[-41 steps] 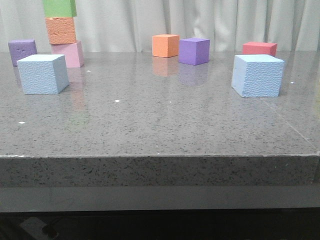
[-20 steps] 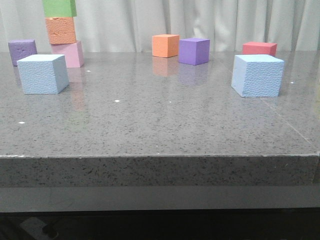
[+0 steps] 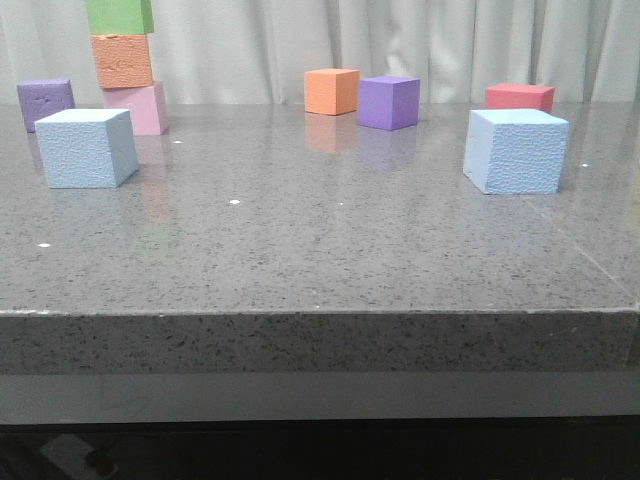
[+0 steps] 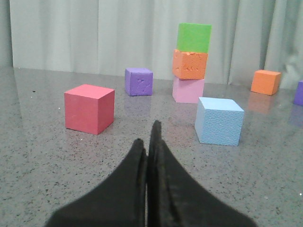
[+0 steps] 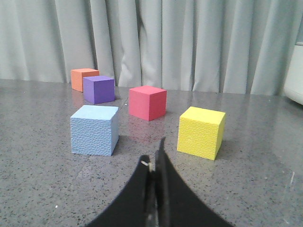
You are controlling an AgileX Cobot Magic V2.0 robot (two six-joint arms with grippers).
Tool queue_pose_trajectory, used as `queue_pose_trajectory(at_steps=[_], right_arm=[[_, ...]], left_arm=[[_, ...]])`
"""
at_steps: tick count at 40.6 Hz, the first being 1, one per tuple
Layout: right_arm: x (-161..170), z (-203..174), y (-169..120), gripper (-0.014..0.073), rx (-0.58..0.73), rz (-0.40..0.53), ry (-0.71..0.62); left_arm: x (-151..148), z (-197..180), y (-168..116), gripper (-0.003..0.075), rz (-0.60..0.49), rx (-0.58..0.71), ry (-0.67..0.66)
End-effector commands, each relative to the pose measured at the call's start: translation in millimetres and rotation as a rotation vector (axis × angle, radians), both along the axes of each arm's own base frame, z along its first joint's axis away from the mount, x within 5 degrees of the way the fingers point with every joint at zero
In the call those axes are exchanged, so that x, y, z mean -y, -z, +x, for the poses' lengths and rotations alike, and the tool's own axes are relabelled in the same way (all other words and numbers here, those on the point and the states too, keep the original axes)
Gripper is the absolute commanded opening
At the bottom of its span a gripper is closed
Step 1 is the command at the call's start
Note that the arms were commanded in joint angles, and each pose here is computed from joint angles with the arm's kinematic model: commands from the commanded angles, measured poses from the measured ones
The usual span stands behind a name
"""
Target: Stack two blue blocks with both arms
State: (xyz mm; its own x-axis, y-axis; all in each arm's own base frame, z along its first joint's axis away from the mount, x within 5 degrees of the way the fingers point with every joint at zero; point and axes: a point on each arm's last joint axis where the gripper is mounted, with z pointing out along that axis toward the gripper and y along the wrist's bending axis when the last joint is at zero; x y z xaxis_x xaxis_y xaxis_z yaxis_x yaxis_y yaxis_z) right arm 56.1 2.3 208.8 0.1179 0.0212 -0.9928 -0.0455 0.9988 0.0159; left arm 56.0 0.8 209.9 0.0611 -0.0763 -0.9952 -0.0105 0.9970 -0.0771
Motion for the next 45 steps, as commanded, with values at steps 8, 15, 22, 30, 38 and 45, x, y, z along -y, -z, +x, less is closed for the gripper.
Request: queue_pose_trajectory(at_steps=[8, 15, 22, 30, 38, 45], right_arm=[[0.1, -24.5, -84.0, -0.0119, 0.141, 0.000, -0.005], [-1.3, -28.0, -130.6, -0.0119, 0.046, -0.013, -0.021], [-3.1, -9.4, -159.3, -0.0119, -0.108, -0.023, -0.034], [-4.9, 20.7, -158.3, -0.0119, -0.282, -0.029, -0.042], [-5.5, 33.6, -152.7, -0.0119, -0.340, -0.028, -0.044], [-5.5, 33.6, -152.8, -0.0119, -0.339, -0.028, -0.043]], left_arm=[[0.9, -25.5, -81.2, -0.0020, -0.021, 0.181, 0.014], [1.0, -37.9, -125.1, -0.0020, -0.004, 0.174, 0.011], [0.9, -29.8, -153.4, -0.0020, 0.000, 0.030, 0.009], [1.1, -12.7, -159.4, -0.0020, -0.009, -0.065, 0.014], [1.1, -8.6, -153.6, -0.0020, -0.009, -0.117, 0.014], [1.1, -8.6, -153.6, -0.0020, -0.009, -0.117, 0.014]])
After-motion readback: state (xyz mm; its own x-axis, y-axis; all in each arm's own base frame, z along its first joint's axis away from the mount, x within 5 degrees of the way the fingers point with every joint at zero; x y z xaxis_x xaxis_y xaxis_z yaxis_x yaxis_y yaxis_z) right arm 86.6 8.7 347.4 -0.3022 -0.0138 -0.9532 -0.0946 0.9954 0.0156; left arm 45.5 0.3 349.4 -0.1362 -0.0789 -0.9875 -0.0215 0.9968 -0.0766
